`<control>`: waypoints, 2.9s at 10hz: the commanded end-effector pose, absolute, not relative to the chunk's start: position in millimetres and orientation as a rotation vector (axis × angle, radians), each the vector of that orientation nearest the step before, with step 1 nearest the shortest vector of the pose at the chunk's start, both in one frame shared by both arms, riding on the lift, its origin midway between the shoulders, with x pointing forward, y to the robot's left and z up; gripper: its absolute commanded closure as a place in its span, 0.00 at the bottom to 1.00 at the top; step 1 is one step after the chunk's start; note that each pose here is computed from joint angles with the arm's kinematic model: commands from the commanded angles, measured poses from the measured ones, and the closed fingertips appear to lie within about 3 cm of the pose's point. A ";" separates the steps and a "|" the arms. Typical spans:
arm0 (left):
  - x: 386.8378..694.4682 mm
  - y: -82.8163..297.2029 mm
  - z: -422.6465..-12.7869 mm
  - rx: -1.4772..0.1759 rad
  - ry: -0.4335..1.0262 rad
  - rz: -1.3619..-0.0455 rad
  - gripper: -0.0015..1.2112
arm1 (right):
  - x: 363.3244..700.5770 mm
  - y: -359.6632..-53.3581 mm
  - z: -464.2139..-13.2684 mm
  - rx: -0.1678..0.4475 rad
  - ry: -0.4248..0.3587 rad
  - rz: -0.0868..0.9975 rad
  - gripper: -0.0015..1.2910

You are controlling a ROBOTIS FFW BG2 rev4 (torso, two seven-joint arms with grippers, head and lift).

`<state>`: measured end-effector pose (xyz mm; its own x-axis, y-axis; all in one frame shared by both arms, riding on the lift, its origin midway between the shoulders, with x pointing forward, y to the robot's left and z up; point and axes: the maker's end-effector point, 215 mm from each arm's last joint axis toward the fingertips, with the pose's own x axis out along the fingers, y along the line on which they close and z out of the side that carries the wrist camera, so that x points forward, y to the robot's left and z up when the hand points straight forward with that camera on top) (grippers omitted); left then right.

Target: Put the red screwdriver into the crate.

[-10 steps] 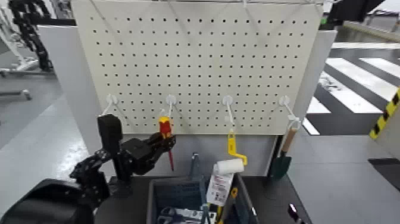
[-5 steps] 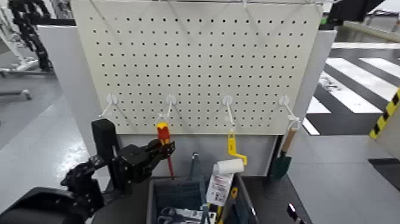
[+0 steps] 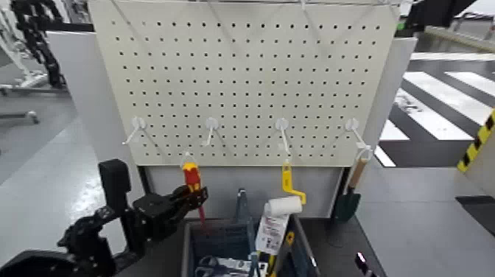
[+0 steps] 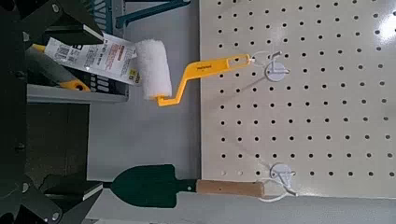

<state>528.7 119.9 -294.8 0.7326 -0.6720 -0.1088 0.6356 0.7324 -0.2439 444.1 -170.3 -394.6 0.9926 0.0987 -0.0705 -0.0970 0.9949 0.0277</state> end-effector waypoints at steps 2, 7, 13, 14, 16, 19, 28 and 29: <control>520.9 111.6 -330.2 -0.289 0.259 -0.747 0.99 | 444.5 -169.3 -394.0 0.027 0.071 0.099 0.15; 511.0 81.8 -378.8 -0.389 0.368 -0.800 0.98 | 444.2 -168.7 -394.4 0.032 0.070 0.100 0.15; 496.8 55.8 -413.9 -0.481 0.485 -0.842 0.87 | 444.1 -168.6 -394.2 0.041 0.068 0.098 0.15; 494.7 53.9 -416.2 -0.499 0.497 -0.845 0.76 | 444.1 -168.6 -394.2 0.041 0.068 0.098 0.15; 493.5 51.7 -415.1 -0.548 0.491 -0.849 0.21 | 444.1 -168.6 -393.7 0.043 0.066 0.097 0.15; 502.9 61.9 -398.0 -0.527 0.435 -0.840 0.12 | 444.1 -169.0 -393.8 0.043 0.067 0.098 0.15; 522.7 138.1 -333.4 -0.191 0.082 -0.506 0.11 | 444.3 -169.8 -391.6 0.043 0.063 0.098 0.15; 514.9 151.6 -342.0 -0.199 0.079 -0.428 0.11 | 443.0 -171.1 -392.6 0.045 0.066 0.094 0.15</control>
<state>522.6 151.0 -340.1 0.9040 -0.4254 -0.0428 0.4089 0.8894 -0.2046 443.5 -170.4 -392.5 0.9933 0.0970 -0.0630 -0.0941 0.9944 0.0473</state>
